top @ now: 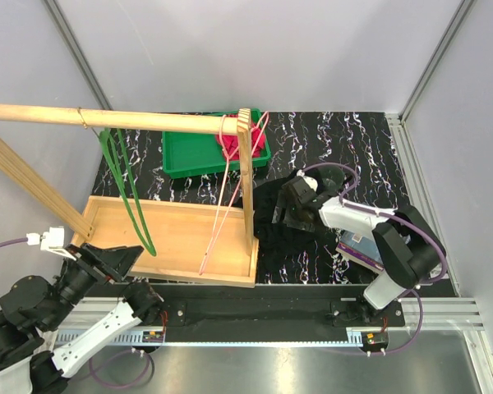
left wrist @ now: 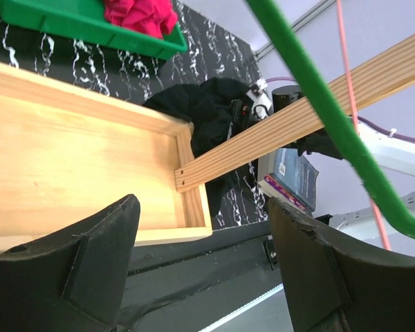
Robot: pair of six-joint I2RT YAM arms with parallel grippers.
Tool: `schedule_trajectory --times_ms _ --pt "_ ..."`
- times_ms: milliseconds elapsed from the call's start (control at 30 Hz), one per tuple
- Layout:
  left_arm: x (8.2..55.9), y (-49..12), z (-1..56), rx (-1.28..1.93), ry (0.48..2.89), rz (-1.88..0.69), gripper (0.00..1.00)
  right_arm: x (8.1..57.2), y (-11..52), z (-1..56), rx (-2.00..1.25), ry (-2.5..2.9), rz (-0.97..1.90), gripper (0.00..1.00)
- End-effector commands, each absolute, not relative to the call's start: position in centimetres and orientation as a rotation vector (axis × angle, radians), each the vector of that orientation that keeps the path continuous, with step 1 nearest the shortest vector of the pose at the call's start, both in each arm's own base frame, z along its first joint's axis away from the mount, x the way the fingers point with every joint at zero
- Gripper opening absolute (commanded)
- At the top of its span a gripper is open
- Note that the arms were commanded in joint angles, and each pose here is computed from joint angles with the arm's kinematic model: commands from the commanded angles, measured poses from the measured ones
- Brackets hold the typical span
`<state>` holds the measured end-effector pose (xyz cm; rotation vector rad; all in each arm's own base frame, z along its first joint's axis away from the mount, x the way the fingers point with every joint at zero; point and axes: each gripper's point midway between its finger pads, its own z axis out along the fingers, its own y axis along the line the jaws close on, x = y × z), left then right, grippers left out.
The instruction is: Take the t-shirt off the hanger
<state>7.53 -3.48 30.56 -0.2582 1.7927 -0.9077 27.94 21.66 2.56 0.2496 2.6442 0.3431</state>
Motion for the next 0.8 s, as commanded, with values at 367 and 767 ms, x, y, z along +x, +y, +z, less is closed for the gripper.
schedule_trajectory --times_ms 367,767 --pt "8.5 -5.9 27.7 -0.364 1.824 -1.018 0.79 26.5 23.0 7.2 0.157 2.454 0.614 0.00" --pt "9.8 -8.6 24.9 -0.355 1.888 -1.034 0.79 31.8 25.0 27.3 -0.048 2.014 0.908 0.00"
